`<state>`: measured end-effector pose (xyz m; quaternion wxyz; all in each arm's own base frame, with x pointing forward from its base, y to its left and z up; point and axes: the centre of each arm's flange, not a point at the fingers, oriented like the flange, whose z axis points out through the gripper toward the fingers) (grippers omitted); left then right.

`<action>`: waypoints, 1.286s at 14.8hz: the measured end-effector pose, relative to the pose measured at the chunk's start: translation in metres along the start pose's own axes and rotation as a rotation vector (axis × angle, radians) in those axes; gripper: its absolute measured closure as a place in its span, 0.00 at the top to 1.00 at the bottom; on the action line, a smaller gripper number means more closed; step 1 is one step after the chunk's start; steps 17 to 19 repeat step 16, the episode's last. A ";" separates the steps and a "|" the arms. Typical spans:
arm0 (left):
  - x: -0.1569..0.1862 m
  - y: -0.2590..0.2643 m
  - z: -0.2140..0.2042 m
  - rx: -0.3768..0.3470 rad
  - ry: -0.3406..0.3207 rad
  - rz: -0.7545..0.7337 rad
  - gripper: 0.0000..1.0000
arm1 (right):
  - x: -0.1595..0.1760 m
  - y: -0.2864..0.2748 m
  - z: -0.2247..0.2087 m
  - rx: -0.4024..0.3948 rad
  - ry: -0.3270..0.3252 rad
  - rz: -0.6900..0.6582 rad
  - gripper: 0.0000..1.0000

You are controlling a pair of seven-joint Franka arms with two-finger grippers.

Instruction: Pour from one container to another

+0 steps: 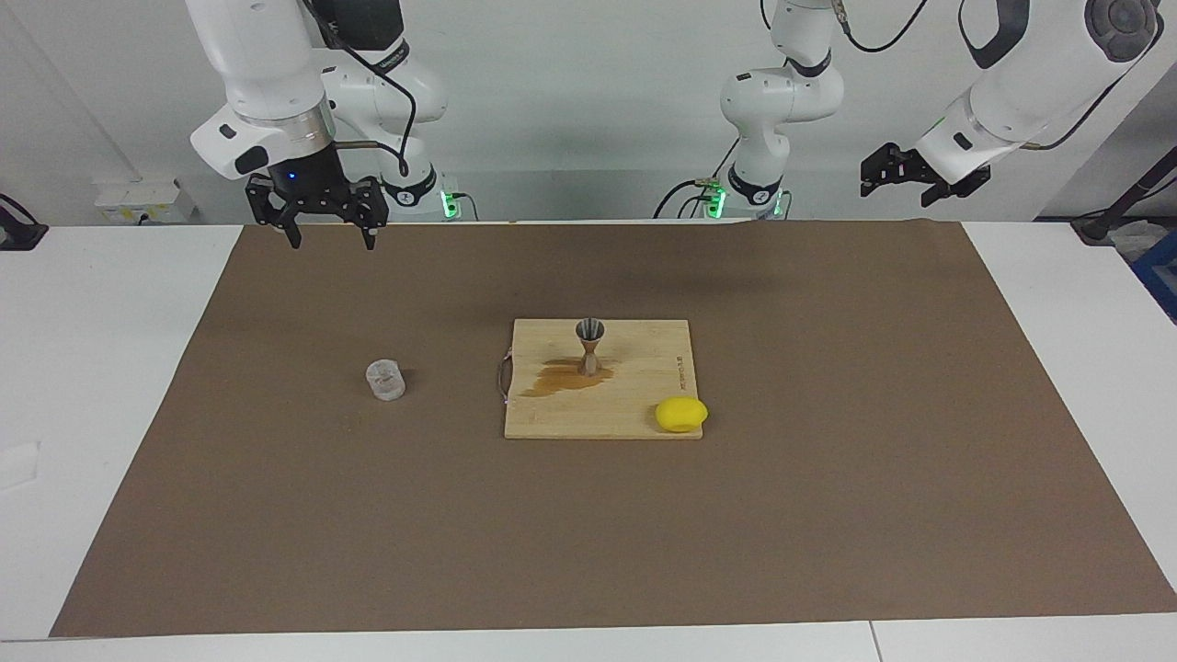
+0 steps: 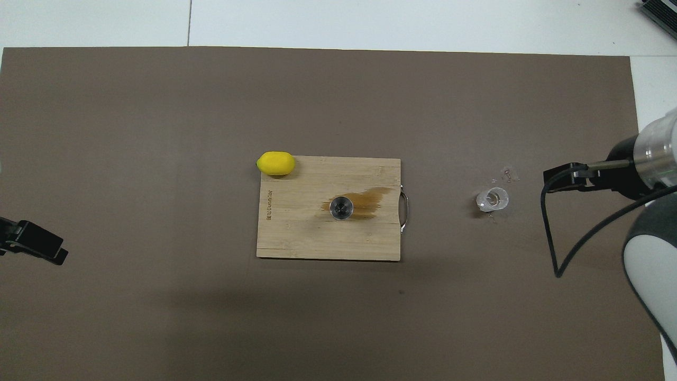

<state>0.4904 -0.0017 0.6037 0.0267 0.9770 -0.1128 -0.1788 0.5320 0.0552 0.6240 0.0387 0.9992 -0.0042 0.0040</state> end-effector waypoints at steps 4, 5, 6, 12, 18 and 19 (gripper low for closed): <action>0.000 0.000 0.000 0.000 0.000 0.000 1.00 | 0.001 0.009 -0.002 0.009 0.002 0.013 0.99; 0.000 0.000 0.000 0.000 0.000 0.000 1.00 | 0.000 0.007 -0.005 0.009 0.003 0.009 0.99; 0.000 0.000 0.000 0.000 0.000 0.000 1.00 | -0.001 0.004 -0.009 0.010 0.002 0.004 0.99; 0.000 0.000 0.000 0.000 0.000 0.000 1.00 | 0.002 0.002 -0.008 0.026 -0.026 0.003 0.99; 0.000 0.000 0.000 0.000 0.000 0.000 1.00 | 0.004 0.011 -0.002 0.053 -0.039 0.024 0.99; 0.000 0.000 0.000 0.000 0.000 0.000 1.00 | 0.004 0.011 -0.002 0.053 -0.039 0.024 0.99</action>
